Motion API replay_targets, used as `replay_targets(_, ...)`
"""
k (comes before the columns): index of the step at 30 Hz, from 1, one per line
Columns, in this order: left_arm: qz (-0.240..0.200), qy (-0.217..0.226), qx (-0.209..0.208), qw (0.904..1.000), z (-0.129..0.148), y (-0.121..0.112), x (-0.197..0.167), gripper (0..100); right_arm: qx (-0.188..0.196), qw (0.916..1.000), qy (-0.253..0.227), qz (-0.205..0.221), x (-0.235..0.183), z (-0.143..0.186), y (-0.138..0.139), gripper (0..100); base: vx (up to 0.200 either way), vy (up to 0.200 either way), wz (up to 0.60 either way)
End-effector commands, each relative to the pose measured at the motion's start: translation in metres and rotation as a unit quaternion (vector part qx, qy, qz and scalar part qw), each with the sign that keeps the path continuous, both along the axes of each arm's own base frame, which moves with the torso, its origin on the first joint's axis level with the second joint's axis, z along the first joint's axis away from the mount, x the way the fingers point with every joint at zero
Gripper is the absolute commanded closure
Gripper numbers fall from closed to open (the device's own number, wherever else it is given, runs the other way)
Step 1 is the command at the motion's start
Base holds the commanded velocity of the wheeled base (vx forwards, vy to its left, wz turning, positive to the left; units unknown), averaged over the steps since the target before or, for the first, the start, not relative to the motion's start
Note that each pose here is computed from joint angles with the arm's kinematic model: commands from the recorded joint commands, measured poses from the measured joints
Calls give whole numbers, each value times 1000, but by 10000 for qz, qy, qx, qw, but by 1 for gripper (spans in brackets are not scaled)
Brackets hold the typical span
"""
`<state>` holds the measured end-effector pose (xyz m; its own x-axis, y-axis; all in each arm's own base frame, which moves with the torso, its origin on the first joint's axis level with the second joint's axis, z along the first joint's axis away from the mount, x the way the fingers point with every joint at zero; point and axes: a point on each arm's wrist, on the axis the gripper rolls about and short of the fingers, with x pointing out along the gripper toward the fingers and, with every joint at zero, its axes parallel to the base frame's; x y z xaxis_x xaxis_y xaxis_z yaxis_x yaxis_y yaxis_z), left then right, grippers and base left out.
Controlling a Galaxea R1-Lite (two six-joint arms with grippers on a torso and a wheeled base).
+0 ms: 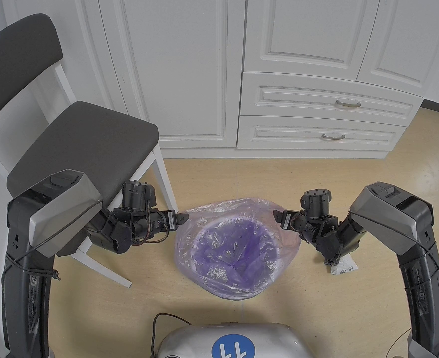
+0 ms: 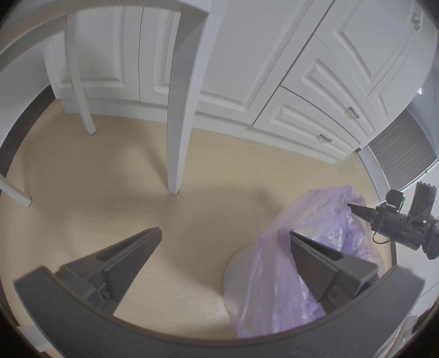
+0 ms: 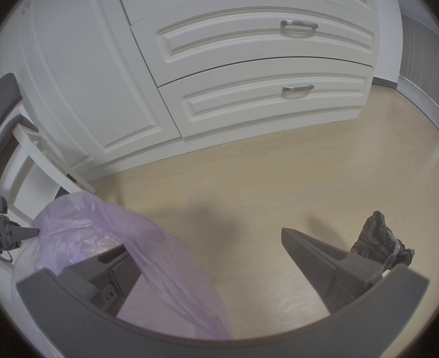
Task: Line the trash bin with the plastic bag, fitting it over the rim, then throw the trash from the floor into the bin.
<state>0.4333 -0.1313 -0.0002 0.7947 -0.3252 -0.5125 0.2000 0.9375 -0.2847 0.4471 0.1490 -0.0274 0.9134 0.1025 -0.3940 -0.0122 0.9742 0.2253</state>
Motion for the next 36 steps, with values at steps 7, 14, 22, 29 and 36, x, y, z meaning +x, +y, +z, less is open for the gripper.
replay_targets(7,210,736,393,9963,-9,1,5,0,-183,9982,561,-55,-1,-17,-5,0,0,0,0)
replay_targets(14,228,989,574,9932,-17,2,3,0,-311,9959,847,-47,-5,-21,-6,0,0,0,0)
replay_targets(22,194,1484,789,9856,-9,5,0,0,-281,9960,842,-69,-5,-11,-7,0,0,0,0)
replay_targets(29,123,1159,675,9909,35,8,-15,0,-170,9988,450,-19,-21,48,-10,0,0,0,0)
replay_targets(36,50,986,631,9931,58,6,-28,0,-355,9981,442,258,-47,68,-3,0,0,0,0)
